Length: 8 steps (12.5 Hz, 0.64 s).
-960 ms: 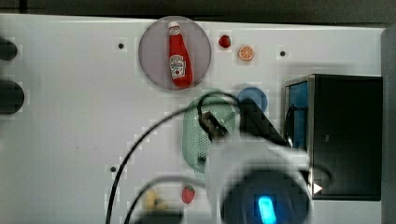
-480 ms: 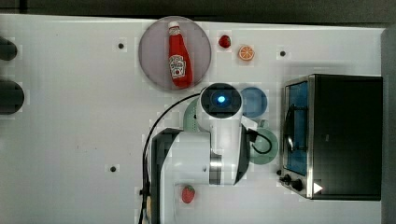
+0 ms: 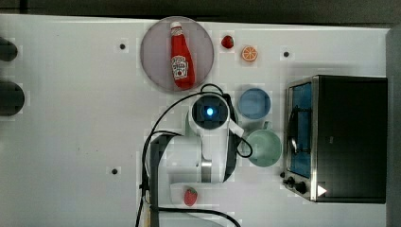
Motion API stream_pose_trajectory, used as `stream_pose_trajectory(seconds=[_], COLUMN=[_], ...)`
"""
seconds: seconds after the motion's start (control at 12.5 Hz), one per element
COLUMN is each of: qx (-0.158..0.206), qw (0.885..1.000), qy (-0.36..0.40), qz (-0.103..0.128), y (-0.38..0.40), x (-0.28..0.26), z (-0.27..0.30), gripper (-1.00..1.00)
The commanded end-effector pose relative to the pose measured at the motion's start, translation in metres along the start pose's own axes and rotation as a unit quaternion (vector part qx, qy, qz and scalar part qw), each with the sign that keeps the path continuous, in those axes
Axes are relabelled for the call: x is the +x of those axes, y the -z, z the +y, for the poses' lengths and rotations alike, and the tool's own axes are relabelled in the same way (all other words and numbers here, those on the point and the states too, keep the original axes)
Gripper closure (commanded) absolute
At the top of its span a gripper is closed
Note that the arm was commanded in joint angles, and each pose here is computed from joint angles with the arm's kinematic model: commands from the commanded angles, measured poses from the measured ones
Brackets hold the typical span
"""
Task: Drag strainer right to left.
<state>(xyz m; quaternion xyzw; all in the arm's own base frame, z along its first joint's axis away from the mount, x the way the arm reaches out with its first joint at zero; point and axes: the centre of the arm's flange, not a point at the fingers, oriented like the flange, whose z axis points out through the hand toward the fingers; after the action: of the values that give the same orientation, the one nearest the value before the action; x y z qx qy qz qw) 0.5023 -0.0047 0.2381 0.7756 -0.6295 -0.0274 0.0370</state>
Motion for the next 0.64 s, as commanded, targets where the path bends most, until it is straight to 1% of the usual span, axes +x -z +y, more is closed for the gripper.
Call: stream_pose_trajectory(seconds=[0.08, 0.24, 0.4, 0.64], qx=[0.015, 0.013, 0.020, 0.010], qw=[0.998, 0.998, 0.999, 0.998], qy=[-0.067, -0.056, -0.051, -0.056], qz=[0.005, 0.002, 0.002, 0.001], y=[-0.049, -0.075, -0.085, -0.095], x=[-0.011, -0.023, -0.028, -0.036], z=[0.003, 0.005, 0.003, 0.005], gripper=[-1.00, -1.00, -1.00, -1.00])
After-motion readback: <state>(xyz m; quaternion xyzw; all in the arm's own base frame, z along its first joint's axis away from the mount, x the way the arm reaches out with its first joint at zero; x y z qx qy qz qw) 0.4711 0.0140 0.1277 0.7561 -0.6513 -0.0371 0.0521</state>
